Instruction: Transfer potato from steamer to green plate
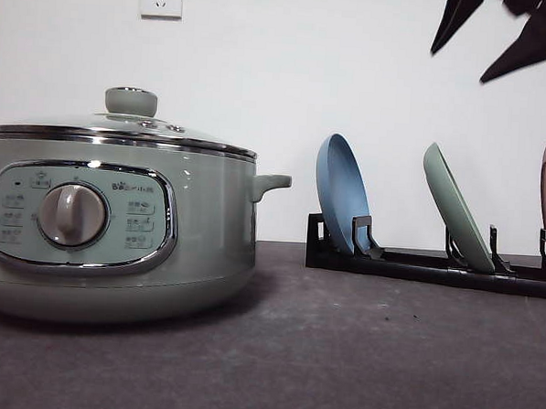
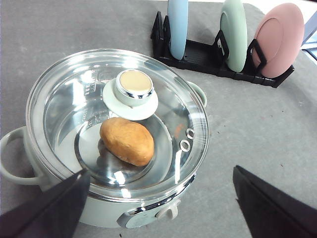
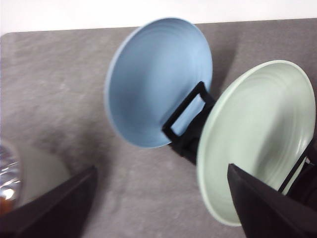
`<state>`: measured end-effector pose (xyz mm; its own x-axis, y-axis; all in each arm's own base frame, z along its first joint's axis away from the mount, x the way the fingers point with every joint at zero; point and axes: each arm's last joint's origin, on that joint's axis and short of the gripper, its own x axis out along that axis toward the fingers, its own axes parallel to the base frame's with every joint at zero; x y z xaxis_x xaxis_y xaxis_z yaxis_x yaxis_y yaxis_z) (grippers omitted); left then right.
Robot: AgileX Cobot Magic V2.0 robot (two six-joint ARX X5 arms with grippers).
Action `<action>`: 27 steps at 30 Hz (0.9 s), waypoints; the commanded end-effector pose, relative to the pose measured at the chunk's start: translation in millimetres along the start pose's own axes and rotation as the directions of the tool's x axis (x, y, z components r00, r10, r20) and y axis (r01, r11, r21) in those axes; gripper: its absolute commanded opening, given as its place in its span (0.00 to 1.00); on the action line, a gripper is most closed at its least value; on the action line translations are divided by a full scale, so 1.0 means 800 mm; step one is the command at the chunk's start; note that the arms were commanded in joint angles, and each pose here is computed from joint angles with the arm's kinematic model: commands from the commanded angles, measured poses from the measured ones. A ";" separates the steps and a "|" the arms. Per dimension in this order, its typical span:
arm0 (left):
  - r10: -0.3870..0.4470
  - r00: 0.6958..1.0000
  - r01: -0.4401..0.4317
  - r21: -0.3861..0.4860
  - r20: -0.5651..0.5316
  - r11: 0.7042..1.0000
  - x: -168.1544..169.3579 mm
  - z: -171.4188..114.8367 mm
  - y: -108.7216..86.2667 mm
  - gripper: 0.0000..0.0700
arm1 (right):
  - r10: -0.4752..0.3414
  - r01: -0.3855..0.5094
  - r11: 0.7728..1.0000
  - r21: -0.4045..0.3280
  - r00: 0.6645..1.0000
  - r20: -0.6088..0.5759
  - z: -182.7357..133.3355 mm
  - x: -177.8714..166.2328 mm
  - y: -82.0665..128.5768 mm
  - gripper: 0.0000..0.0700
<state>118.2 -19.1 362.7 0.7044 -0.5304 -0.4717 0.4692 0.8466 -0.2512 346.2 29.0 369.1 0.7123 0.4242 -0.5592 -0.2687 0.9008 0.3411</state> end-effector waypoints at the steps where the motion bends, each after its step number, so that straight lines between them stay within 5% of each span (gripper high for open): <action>1: -0.007 1.000 0.006 0.021 0.023 1.000 -0.004 0.008 -0.003 0.85 | -0.015 0.015 1.000 0.005 1.000 0.007 0.006 0.016 -0.004 0.76; 15: -0.007 1.000 0.006 0.021 0.023 1.000 -0.004 0.008 -0.003 0.85 | -0.033 0.036 0.999 0.035 0.995 -0.091 -0.017 0.113 -0.040 0.75; 27: -0.007 1.000 0.006 0.021 0.023 1.000 -0.004 0.008 -0.003 0.85 | -0.035 0.039 0.998 0.039 0.993 -0.113 -0.024 0.131 -0.046 0.31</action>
<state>118.2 -19.1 362.7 0.7044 -0.5304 -0.4717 0.4691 0.8466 -0.2513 413.2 40.1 282.2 0.6351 0.4007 -0.6604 -0.2164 0.9130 0.3459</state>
